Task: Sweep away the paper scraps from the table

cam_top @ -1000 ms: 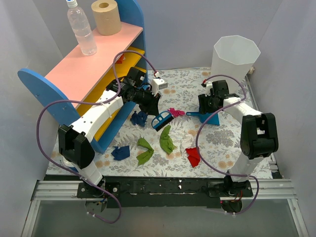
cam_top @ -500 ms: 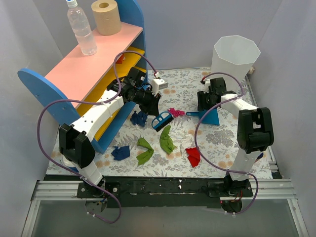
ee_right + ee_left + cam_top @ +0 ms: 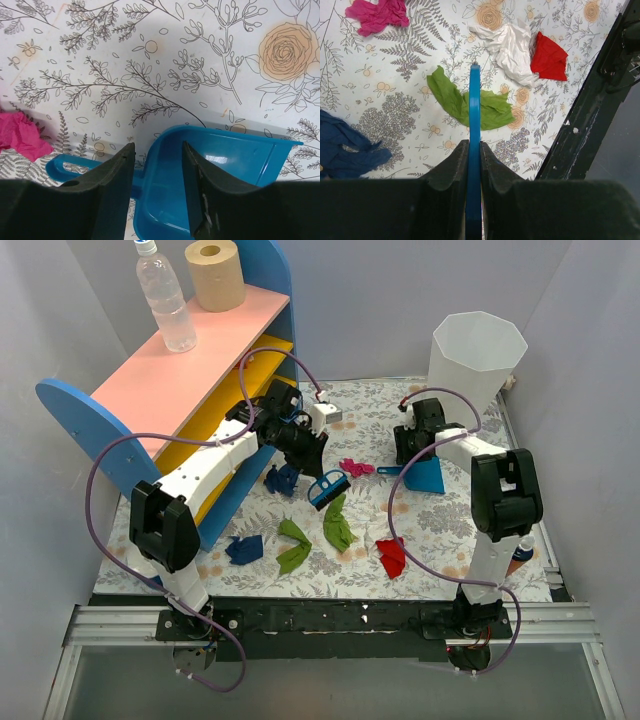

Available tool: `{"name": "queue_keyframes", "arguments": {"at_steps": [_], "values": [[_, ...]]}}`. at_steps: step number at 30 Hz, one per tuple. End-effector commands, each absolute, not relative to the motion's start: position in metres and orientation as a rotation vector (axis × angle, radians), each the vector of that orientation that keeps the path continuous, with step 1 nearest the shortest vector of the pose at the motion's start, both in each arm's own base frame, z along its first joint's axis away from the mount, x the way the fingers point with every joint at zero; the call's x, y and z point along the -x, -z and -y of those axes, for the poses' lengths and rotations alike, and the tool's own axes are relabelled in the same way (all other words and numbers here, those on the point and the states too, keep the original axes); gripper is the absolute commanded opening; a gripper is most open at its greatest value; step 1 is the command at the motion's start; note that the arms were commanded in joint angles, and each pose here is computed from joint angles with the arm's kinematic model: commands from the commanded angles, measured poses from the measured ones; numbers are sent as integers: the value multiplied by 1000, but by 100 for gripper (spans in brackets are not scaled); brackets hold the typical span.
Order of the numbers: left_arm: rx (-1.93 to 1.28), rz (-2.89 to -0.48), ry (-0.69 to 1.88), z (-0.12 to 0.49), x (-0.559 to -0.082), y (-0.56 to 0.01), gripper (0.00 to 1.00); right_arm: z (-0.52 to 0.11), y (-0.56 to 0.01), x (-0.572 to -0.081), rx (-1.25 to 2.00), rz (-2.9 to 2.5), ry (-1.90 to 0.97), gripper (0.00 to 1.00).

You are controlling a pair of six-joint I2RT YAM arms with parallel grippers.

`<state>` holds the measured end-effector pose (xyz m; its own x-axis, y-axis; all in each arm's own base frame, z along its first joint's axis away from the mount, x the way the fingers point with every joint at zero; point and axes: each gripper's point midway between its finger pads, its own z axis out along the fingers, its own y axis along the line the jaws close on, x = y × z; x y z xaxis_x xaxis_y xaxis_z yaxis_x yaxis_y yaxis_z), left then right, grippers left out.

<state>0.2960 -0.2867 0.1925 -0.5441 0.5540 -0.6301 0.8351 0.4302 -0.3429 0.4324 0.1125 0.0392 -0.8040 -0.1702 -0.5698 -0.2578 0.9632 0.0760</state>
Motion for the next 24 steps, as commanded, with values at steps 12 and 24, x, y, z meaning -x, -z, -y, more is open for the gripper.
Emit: {"name": "queue_keyframes", "arguments": {"at_steps": [12,24], "values": [[-1174,-2183,847,288,-305,-216,0,-113,-56,-445,302,-2459,-143,32],[-1177,-2158,870,289,-301,-223,0,-128,-66,-412,578,-2414,-279,20]]}}
